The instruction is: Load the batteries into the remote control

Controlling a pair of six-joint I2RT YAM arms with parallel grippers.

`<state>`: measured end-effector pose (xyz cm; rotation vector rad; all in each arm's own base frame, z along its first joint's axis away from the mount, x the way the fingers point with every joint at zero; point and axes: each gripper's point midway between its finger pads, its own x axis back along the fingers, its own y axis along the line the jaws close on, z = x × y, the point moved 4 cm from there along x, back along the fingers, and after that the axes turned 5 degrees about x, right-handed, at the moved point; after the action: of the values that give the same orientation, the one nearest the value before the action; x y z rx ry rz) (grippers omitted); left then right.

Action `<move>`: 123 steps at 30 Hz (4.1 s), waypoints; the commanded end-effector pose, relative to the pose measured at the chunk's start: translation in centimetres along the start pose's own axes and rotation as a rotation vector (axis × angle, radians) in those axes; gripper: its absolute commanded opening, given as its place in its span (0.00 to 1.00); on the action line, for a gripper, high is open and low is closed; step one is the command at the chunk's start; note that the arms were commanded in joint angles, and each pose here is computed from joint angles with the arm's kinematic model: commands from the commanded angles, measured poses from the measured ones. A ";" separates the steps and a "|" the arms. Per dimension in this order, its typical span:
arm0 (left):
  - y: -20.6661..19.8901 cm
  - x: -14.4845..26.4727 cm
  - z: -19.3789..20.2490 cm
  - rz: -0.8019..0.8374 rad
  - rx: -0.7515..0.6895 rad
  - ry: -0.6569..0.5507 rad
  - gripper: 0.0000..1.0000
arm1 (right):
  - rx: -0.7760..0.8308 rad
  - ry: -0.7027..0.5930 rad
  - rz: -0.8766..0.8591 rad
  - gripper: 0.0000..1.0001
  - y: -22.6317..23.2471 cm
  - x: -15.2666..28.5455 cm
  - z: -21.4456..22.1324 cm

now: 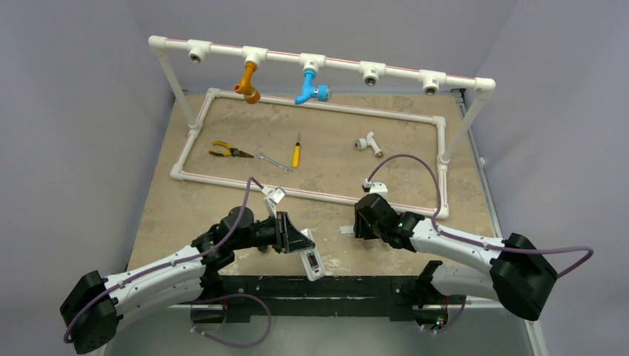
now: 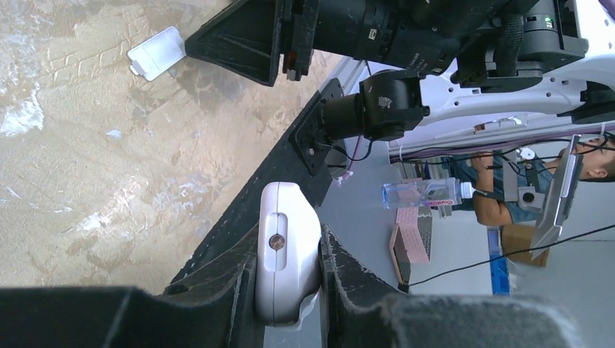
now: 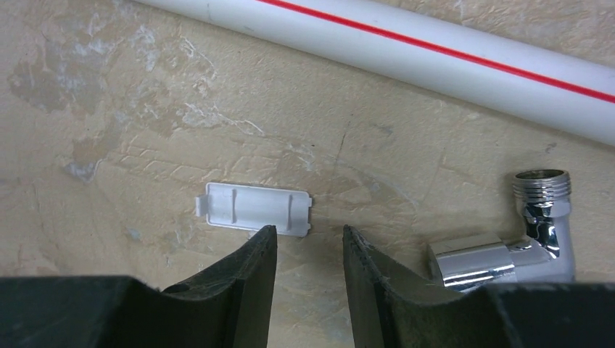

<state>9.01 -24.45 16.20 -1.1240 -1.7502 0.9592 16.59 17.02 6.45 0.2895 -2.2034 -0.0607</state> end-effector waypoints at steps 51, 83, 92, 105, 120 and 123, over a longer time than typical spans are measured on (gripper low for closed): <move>-1.0 -0.5 -0.6 0.063 0.021 -0.023 0.00 | 0.072 0.093 -0.180 0.10 1.4 0.0 3.5; -0.9 0.5 -0.3 0.066 0.017 -0.043 0.00 | 0.180 0.123 -0.073 0.29 2.9 -1.0 3.7; -0.7 0.4 -0.3 0.062 0.020 -0.043 0.00 | 0.226 0.164 -0.021 0.24 2.3 -1.3 4.9; -0.7 0.6 -0.2 0.064 0.022 -0.046 0.00 | 0.320 0.199 0.097 0.28 1.9 -1.2 5.7; -0.6 0.8 -0.1 0.068 0.027 -0.050 0.00 | 0.318 0.192 0.117 0.33 2.5 -1.0 6.4; -0.5 0.8 -0.1 0.066 0.029 -0.050 0.00 | 0.321 0.194 0.106 0.34 2.9 -1.0 6.3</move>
<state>8.50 -23.86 16.28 -1.1323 -1.7361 1.0189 14.44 22.80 5.18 0.4014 -2.2056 0.2195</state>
